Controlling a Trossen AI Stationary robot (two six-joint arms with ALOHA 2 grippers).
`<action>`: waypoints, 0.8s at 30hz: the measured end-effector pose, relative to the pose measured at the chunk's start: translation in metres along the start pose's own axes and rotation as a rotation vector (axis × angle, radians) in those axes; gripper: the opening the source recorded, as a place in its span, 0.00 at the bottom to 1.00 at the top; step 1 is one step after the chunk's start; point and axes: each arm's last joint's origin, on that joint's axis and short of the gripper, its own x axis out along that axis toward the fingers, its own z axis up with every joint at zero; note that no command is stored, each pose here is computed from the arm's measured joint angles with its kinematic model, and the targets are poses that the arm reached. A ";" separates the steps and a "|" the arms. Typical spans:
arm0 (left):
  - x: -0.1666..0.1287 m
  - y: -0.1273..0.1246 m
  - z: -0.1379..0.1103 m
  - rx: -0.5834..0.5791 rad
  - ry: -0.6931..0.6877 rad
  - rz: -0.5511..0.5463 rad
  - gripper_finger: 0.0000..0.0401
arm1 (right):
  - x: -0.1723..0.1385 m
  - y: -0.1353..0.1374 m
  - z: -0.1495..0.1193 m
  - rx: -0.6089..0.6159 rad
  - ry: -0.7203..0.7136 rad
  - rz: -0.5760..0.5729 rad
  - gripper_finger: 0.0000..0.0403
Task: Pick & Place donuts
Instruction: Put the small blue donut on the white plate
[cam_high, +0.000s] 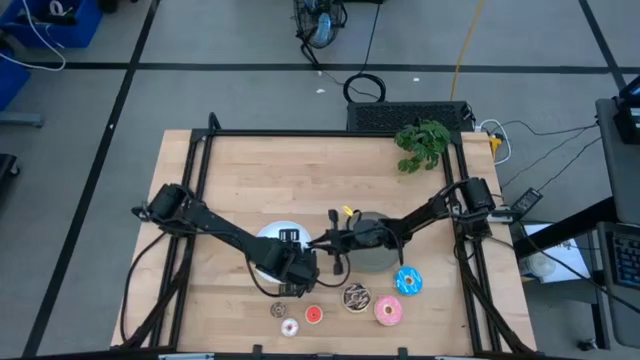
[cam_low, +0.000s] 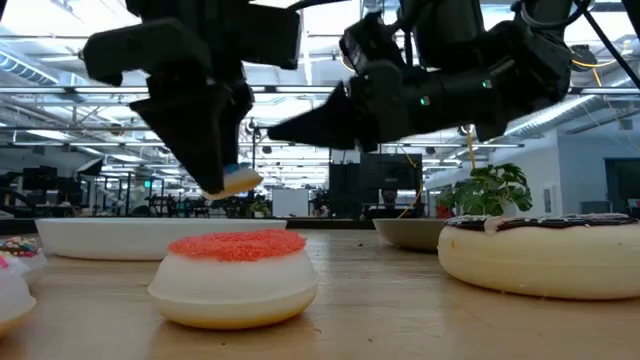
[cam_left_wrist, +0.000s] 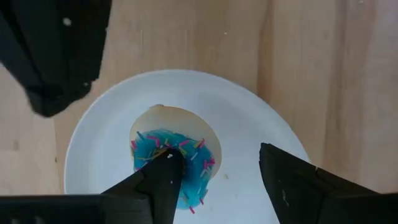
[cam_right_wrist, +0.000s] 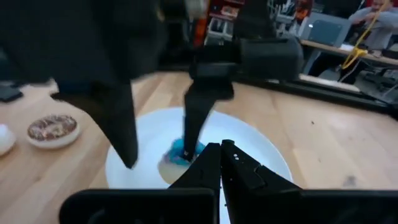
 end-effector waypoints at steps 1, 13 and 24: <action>0.001 0.000 0.001 0.000 -0.006 -0.003 0.53 | 0.000 0.000 -0.001 -0.001 0.008 0.001 0.00; 0.013 0.017 0.013 -0.019 -0.022 -0.016 0.53 | 0.001 0.001 -0.003 -0.010 0.013 0.034 0.00; 0.015 0.024 0.016 -0.022 -0.034 -0.009 0.53 | 0.000 0.002 -0.010 -0.030 0.076 0.043 0.00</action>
